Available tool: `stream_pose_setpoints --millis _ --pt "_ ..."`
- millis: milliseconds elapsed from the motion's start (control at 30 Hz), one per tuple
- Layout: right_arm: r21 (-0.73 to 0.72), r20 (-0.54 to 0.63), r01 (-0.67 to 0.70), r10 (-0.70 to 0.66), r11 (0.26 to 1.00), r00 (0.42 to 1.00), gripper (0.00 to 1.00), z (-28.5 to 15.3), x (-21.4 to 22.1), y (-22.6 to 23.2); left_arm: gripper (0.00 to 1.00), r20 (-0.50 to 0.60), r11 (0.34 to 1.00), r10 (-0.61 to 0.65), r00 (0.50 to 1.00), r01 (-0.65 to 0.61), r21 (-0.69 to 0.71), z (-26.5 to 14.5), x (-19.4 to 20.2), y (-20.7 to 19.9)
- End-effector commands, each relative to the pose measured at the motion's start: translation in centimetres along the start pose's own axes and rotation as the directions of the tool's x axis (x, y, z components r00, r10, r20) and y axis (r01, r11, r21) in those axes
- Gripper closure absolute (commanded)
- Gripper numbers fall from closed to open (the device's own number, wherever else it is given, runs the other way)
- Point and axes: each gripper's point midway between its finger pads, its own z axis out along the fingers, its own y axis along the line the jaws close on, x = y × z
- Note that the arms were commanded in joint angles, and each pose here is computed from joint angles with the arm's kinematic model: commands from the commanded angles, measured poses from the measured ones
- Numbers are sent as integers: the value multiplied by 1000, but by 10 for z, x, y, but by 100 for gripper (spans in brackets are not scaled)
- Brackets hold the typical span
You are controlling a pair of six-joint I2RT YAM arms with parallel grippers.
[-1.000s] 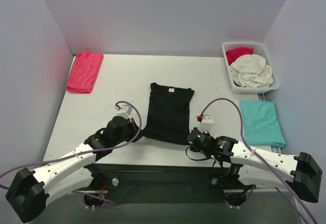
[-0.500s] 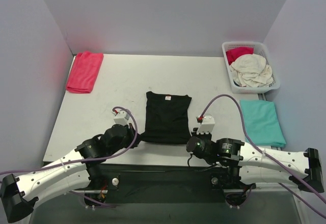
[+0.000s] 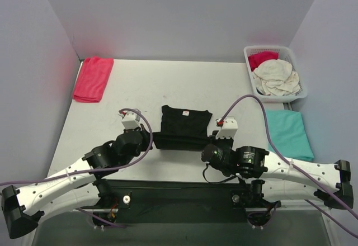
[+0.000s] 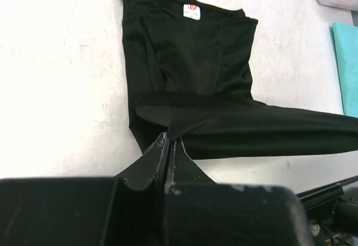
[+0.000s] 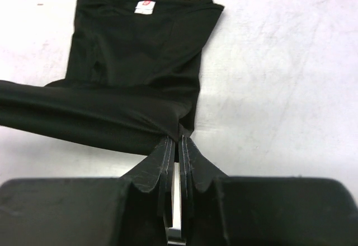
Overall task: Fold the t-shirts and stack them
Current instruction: Fold the long partially folded tshirt into a neat square
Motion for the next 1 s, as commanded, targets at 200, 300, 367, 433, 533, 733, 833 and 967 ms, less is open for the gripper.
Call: stream_pose_setpoints --millis 200,300,367,433,533,733,833,967 --pt "214 76 71 -89 974 993 100 20 -19 -39 100 159 992 96 983 -81 -98 24 -45 -12" --pt "225 69 68 -86 972 994 100 34 -21 -42 100 185 987 119 975 -96 -129 35 -57 -17" --pt "232 83 40 -61 972 995 100 44 -27 -42 100 204 985 121 971 -92 -144 44 -66 -21" --pt "217 78 46 -64 975 995 100 53 -31 -38 100 204 982 134 970 -102 -157 57 -69 -21" --pt "203 61 48 -61 978 996 100 71 -35 -35 100 192 976 144 971 -107 -188 78 -73 -20" --pt "175 24 17 -21 984 999 100 123 -42 -31 100 162 969 139 977 -100 -228 124 -78 -13" --pt "194 -14 33 -31 980 999 100 154 -40 -29 100 133 969 123 983 -90 -232 153 -77 -6" --pt "213 -44 40 -31 976 999 100 181 -41 -26 100 106 971 126 986 -101 -216 189 -76 -4"
